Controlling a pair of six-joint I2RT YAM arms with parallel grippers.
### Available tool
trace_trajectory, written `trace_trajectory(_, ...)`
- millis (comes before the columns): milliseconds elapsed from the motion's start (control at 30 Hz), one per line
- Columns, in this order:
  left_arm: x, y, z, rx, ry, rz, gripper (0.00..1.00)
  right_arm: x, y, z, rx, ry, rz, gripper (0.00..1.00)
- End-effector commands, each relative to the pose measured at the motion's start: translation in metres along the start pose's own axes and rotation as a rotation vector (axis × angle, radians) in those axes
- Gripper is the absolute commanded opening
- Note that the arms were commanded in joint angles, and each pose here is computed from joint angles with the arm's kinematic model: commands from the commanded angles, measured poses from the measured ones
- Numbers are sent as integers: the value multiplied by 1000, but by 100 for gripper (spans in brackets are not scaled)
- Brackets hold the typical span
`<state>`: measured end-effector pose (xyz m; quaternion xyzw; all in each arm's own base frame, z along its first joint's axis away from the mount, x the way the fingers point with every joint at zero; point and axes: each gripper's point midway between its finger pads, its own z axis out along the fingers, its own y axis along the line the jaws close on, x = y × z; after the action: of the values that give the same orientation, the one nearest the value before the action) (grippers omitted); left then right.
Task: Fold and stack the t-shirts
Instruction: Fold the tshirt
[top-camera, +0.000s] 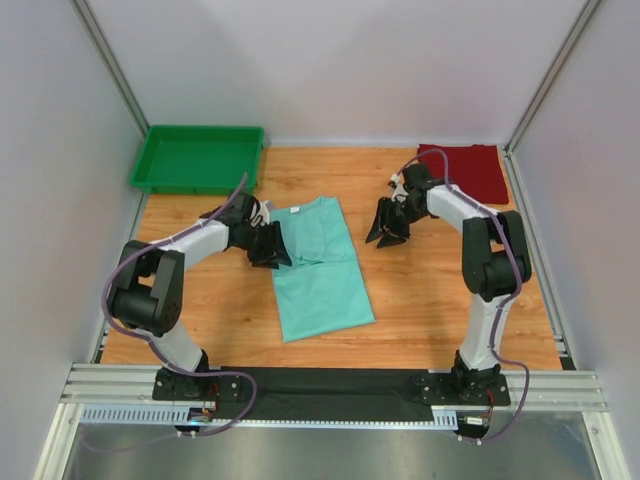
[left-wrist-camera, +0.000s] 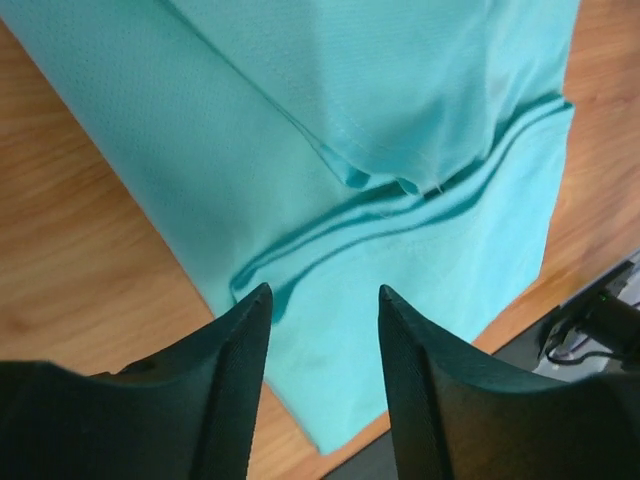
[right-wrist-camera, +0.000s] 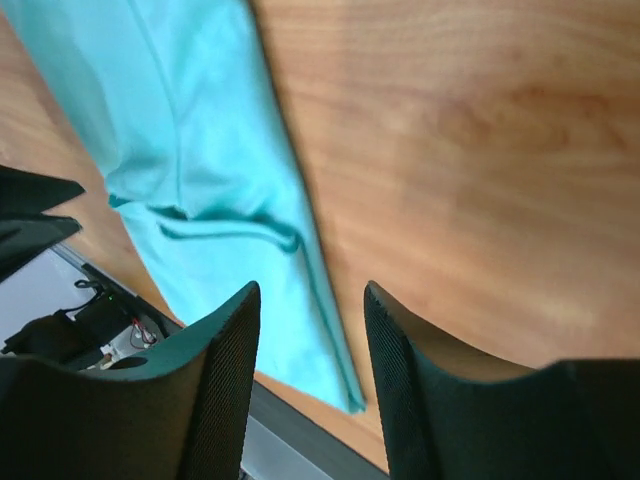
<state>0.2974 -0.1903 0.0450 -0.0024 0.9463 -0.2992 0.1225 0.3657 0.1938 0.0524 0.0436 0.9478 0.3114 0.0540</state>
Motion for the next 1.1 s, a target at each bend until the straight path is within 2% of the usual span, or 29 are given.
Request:
trace_trajectory(0,-37,-24,-46,-37,-139,113,56,17,20,-57,31,-76,-69,49)
trace_trajectory(33,-41,-29,-54,-43,-146,130,61,27,22,-60,17,-68,-71,51)
trace_trajectory(133,-40,-37,-75,-69,-128,120,62,71,20,-57,-60,6,-20,53)
trace_trajectory(200,-16,-31,-77,-80,-82,54,61,100,13,-49,-89,30,7,54)
trace_trajectory(267,7,-34,-85,-56,-91,-65,59,120,14,-44,-124,58,58,54)
trace_trajectory(300,40,-23,-73,-38,-33,-139,58,133,7,-39,-129,63,80,53)
trace_trajectory(333,54,-32,-78,5,-46,-262,56,139,9,-38,-144,67,128,52)
trace_trajectory(400,100,-18,-61,13,13,-413,55,146,7,-35,-162,54,169,49)
trace_trajectory(433,111,-24,-64,41,-2,-434,55,154,3,-34,-152,50,238,49)
trace_trajectory(467,124,-15,-57,7,-11,-546,56,154,4,-33,-169,25,241,49)
trace_trajectory(600,130,-20,-58,33,-123,-618,60,162,-8,-31,-141,-46,315,54)
trace_trajectory(867,169,5,-32,-96,-48,-783,60,179,-33,-14,-85,-17,322,53)
trace_trajectory(1067,184,18,-29,-187,-30,-818,59,182,-36,-6,-64,13,269,51)
